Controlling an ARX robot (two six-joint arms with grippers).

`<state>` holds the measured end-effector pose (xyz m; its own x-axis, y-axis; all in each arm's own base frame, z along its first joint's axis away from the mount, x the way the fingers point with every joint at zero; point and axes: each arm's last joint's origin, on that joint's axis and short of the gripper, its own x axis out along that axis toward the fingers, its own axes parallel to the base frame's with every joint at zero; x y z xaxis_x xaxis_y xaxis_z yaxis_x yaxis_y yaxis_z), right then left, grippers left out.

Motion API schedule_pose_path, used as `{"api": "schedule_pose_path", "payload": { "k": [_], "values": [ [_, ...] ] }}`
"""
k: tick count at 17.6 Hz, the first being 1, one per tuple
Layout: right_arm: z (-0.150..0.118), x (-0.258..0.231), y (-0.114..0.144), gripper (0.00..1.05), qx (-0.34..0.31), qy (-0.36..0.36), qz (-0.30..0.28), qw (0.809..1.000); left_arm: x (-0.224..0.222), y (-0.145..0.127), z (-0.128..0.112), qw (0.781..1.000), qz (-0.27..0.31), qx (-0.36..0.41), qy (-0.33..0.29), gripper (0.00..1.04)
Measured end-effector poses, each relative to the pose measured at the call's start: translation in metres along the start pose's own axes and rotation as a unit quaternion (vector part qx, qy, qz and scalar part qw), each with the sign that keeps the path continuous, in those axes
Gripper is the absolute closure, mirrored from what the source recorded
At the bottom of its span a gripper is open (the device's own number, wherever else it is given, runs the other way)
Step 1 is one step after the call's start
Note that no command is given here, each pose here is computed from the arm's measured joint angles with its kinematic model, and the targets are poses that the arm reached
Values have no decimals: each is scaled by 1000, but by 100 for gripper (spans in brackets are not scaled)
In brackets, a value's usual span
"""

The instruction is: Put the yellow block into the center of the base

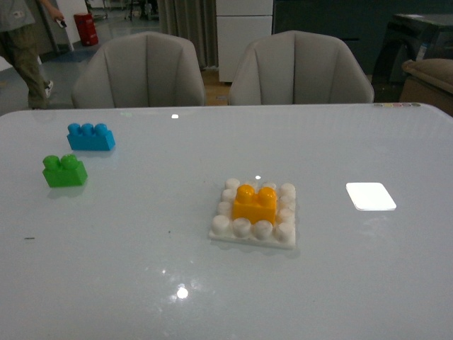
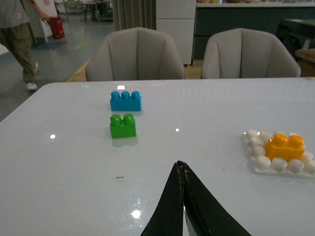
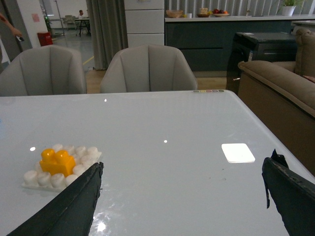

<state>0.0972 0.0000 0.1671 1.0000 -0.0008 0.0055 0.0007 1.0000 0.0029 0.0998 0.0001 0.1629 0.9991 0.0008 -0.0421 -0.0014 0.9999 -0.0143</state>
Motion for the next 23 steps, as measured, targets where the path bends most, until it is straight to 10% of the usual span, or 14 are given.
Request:
{"api": "schedule_pose_path", "payload": {
  "k": [9,19,23],
  "values": [
    [0,0,0,6,0,0,0,1000,-2,0,3,1000,0,0,-20,101],
    [0,0,0,6,0,0,0,1000,-2,0,3,1000,0,1,-20,5],
    [0,0,0,6,0,0,0,1000,-2,0,3,1000,0,0,-20,7]
  ]
}}
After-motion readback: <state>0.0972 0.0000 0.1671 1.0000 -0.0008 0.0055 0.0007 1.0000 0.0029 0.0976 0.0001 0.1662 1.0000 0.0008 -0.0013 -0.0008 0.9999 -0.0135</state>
